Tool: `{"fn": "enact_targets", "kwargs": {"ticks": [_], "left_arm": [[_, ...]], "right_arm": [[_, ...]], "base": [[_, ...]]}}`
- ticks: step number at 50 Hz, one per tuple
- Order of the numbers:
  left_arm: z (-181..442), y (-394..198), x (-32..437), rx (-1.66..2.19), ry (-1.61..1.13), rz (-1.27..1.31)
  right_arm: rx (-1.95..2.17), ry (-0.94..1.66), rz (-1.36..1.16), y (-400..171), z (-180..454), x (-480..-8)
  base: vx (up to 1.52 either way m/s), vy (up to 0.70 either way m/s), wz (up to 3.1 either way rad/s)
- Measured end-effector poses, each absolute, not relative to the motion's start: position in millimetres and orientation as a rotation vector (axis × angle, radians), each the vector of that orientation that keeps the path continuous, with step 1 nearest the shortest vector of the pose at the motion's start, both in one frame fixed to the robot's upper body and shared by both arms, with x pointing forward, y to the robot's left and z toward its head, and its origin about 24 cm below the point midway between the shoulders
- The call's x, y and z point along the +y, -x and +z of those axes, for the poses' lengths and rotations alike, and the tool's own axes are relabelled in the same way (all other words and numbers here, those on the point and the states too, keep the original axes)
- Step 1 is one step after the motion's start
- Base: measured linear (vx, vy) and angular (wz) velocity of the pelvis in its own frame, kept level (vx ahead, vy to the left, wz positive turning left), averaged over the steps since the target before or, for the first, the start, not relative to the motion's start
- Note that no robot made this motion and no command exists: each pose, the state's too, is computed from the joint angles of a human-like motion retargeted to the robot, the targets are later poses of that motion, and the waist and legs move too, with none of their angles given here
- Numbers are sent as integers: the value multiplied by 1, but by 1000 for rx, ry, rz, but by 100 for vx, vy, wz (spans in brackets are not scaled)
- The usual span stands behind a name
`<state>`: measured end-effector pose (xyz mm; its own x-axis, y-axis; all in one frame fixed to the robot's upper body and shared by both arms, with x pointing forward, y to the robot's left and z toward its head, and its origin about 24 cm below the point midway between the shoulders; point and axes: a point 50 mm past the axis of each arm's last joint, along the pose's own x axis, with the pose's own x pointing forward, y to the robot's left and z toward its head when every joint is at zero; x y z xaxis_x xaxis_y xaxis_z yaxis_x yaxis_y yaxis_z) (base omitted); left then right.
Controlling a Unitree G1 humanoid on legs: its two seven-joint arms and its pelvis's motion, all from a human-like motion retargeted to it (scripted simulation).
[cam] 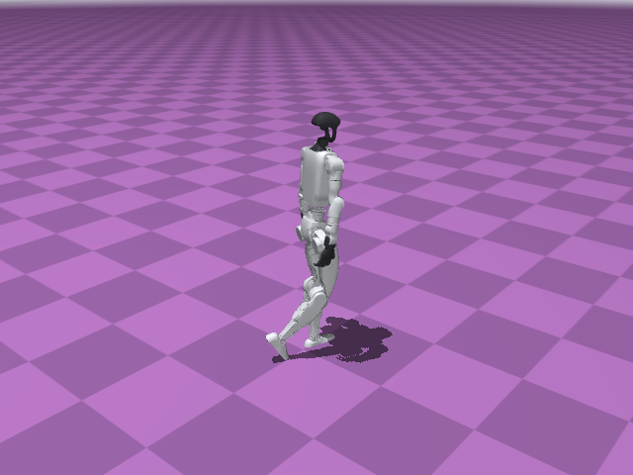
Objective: Walk run
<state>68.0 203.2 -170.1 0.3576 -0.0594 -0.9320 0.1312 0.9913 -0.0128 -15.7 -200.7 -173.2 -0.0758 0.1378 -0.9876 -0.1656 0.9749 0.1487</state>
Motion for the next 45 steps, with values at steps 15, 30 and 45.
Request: {"fn": "enact_targets", "kwargs": {"ticks": [15, 30, 45], "left_arm": [[-104, -205, 253, 777, -491, -279], [-171, 69, 155, 1765, 218, -228], [-137, 178, 150, 2110, 124, -289]], "right_arm": [[1767, -136, 259, 77, -169, -171], [1660, -19, -4, 8, -169, -230], [1256, 295, -185, -113, -132, -309]], "base": [[69, -31, 198], [69, -25, 124], [50, -20, 84]]}}
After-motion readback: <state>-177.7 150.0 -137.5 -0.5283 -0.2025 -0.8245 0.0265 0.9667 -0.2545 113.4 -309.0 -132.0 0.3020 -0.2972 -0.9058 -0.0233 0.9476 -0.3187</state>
